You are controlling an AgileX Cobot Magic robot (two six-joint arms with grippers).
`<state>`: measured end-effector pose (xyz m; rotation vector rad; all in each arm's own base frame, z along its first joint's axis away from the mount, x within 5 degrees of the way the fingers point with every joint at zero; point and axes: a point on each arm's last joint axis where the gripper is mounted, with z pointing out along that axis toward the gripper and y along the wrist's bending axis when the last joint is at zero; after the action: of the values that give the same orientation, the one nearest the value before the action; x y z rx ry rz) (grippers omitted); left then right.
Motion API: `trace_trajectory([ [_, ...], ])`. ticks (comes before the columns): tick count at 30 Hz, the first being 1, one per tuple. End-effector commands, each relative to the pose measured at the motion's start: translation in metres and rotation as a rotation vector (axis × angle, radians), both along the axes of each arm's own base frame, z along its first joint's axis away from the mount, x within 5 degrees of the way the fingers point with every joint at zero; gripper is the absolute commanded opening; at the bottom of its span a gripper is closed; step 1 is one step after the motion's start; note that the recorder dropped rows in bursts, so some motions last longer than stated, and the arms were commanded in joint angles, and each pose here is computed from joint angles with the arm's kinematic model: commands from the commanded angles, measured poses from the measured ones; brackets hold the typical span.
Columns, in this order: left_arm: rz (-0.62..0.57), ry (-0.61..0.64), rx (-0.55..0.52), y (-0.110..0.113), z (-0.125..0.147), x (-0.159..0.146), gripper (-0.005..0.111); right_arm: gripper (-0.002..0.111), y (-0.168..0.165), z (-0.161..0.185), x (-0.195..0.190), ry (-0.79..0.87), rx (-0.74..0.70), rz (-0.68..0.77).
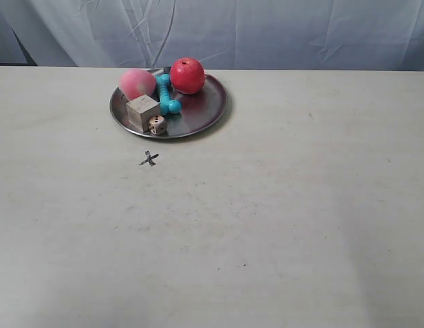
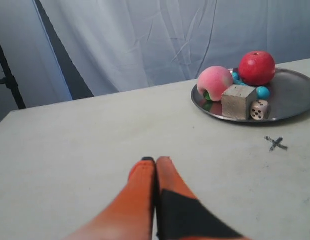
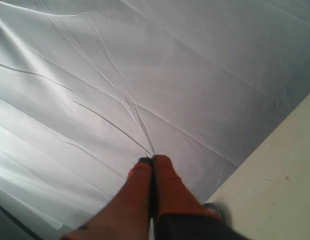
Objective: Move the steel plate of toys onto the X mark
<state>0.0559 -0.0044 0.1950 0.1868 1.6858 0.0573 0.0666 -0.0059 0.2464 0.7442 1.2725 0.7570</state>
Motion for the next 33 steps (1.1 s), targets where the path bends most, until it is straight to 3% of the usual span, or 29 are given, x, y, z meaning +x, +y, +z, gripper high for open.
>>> trace_trajectory([
  [1,0.009,-0.206,-0.014,0.001,0.018,0.0,0.0,0.0,0.001,0.001,0.001,0.021,-0.022,0.006],
  [4,0.022,-0.469,-0.031,0.002,0.041,-0.005,0.0,0.0,0.003,-0.004,0.003,0.072,-0.022,0.028],
  [9,0.05,-1.043,-0.071,0.007,0.083,-0.035,0.0,0.0,0.005,-0.011,0.006,0.151,-0.019,0.058],
  [11,0.085,-1.122,-0.177,0.013,0.087,-0.041,0.0,0.0,0.005,-0.011,0.006,0.151,-0.019,0.058],
  [13,0.139,-0.99,-0.412,0.025,0.09,-0.034,0.0,0.0,0.005,-0.011,0.006,0.151,-0.019,0.058],
  [14,0.177,-0.852,-0.511,0.029,0.09,-0.028,0.0,0.0,0.005,-0.011,0.006,0.151,-0.019,0.058],
  [17,0.3,-0.686,-0.412,0.034,0.097,-0.018,0.0,0.0,0.004,-0.008,0.006,0.123,-0.019,0.043],
  [20,0.392,-0.631,-0.438,0.04,0.111,0.001,0.0,0.0,0.003,-0.003,0.006,0.099,-0.02,0.035],
  [22,0.409,-0.591,-0.374,0.039,0.125,0.02,0.0,0.0,0.003,0.005,0.006,0.082,-0.02,0.035],
  [26,0.339,-0.45,-0.207,0.026,0.151,0.083,0.0,0.0,-0.001,0.032,0.012,-0.006,-0.047,-0.014],
  [30,0.231,-0.292,-0.179,0.011,0.176,0.161,0.0,0.0,-0.004,0.075,0.03,-0.144,-0.226,-0.09],
  [33,0.157,-0.167,-0.224,0.0,0.186,0.21,0.0,0.0,0.0,0.1,0.059,-0.098,-0.341,-0.067],
])
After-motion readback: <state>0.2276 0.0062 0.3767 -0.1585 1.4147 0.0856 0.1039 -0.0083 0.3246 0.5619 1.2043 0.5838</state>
